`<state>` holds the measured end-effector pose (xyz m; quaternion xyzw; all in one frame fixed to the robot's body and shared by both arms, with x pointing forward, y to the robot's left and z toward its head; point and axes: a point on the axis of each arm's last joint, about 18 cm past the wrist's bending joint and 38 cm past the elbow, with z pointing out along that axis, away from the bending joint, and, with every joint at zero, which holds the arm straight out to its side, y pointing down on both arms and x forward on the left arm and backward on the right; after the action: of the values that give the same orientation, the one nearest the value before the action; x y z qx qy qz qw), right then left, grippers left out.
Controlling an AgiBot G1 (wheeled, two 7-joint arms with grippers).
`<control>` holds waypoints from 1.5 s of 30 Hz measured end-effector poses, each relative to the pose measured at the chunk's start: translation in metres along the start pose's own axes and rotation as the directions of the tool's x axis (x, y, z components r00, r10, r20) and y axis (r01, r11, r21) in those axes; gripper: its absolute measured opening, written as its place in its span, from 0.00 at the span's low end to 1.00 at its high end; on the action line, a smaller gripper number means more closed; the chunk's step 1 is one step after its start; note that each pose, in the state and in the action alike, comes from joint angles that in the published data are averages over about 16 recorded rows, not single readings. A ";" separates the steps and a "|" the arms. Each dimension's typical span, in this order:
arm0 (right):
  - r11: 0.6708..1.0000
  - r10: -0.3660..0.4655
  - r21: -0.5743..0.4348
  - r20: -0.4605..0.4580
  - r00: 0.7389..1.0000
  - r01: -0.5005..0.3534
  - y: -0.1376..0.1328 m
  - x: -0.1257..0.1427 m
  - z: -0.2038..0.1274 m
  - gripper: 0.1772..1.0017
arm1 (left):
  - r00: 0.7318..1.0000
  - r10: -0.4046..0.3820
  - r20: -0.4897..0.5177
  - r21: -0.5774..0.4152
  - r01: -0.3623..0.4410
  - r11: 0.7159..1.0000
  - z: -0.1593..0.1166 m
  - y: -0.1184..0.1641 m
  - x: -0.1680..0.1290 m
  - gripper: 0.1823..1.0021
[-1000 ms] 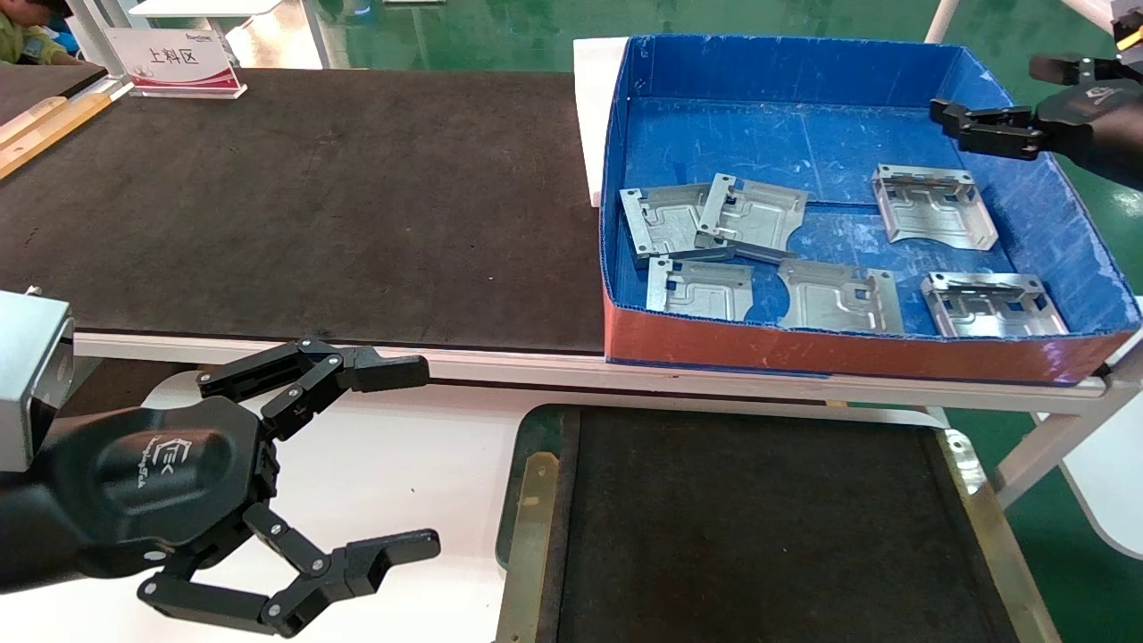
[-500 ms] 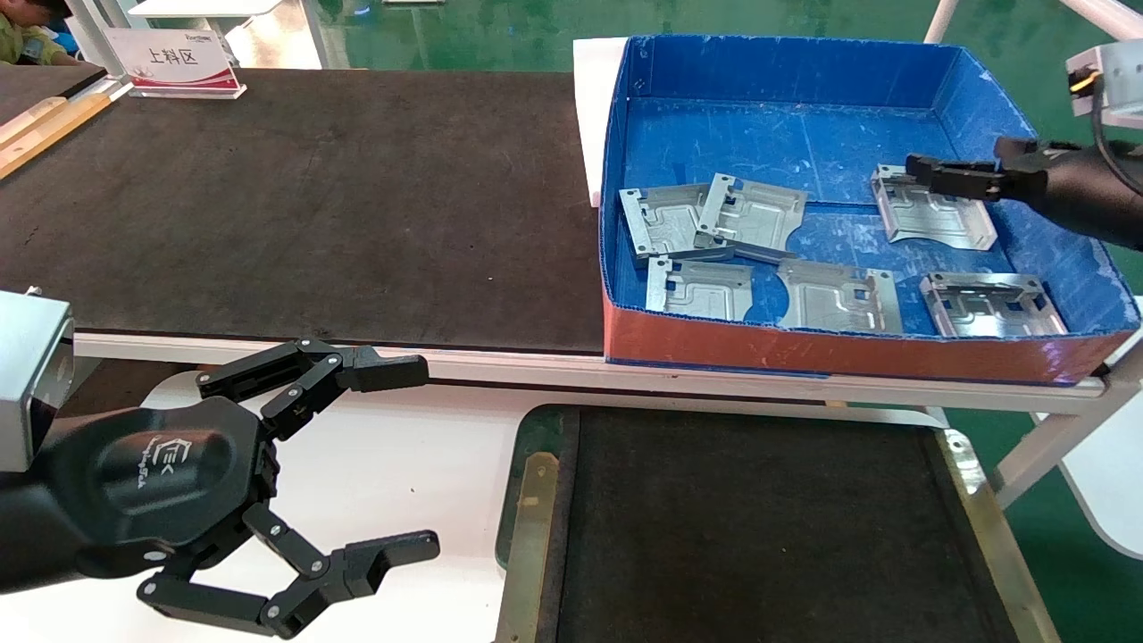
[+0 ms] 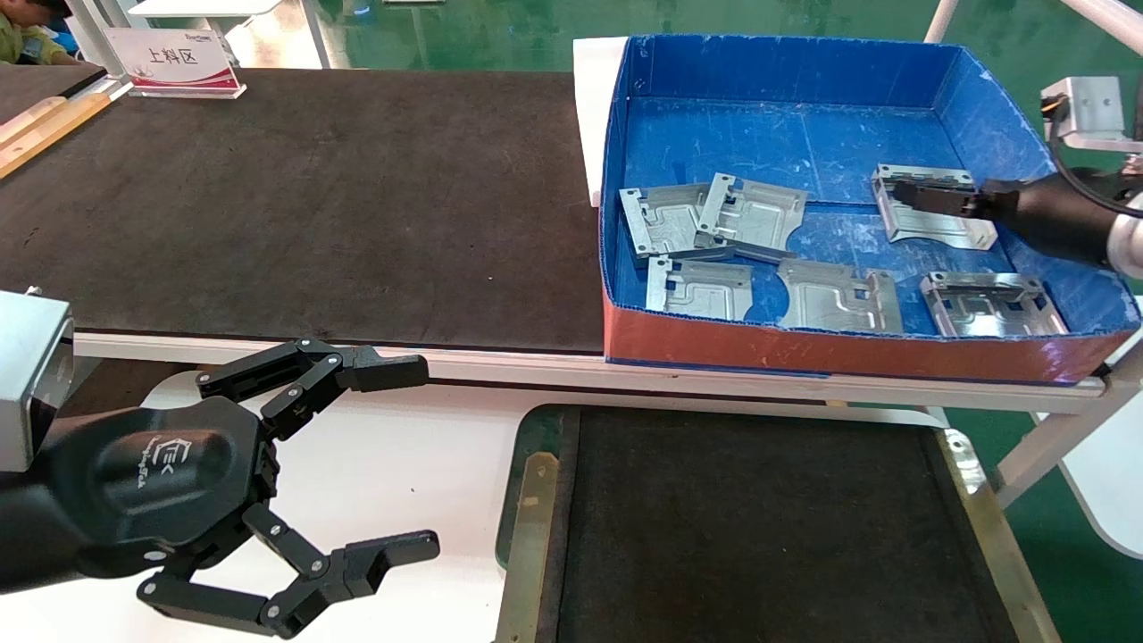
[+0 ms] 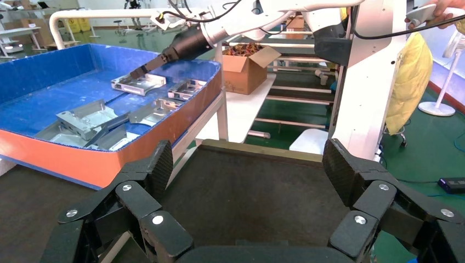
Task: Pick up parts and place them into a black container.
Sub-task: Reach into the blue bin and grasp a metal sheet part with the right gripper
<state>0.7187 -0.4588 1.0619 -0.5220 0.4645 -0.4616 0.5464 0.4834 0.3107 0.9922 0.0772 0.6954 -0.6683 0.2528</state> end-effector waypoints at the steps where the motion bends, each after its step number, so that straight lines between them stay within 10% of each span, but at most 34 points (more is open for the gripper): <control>1: 1.000 0.008 -0.001 0.000 1.000 -0.008 0.001 -0.001 0.001 1.00 | 1.000 0.000 0.000 0.000 0.000 1.000 0.000 0.000 0.000 1.00; 28: 0.999 0.024 -0.028 -0.015 1.000 -0.024 0.014 -0.021 0.022 0.96 | 1.000 0.000 0.000 0.000 0.000 1.000 0.000 0.000 0.000 1.00; 45: 0.999 0.005 -0.040 -0.005 1.000 -0.006 0.017 -0.023 0.023 0.64 | 1.000 0.000 0.000 0.000 0.000 1.000 0.000 0.000 0.000 1.00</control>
<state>0.7387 -0.4319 1.0458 -0.5304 0.4764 -0.4520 0.5361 0.4834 0.3107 0.9922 0.0772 0.6954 -0.6683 0.2528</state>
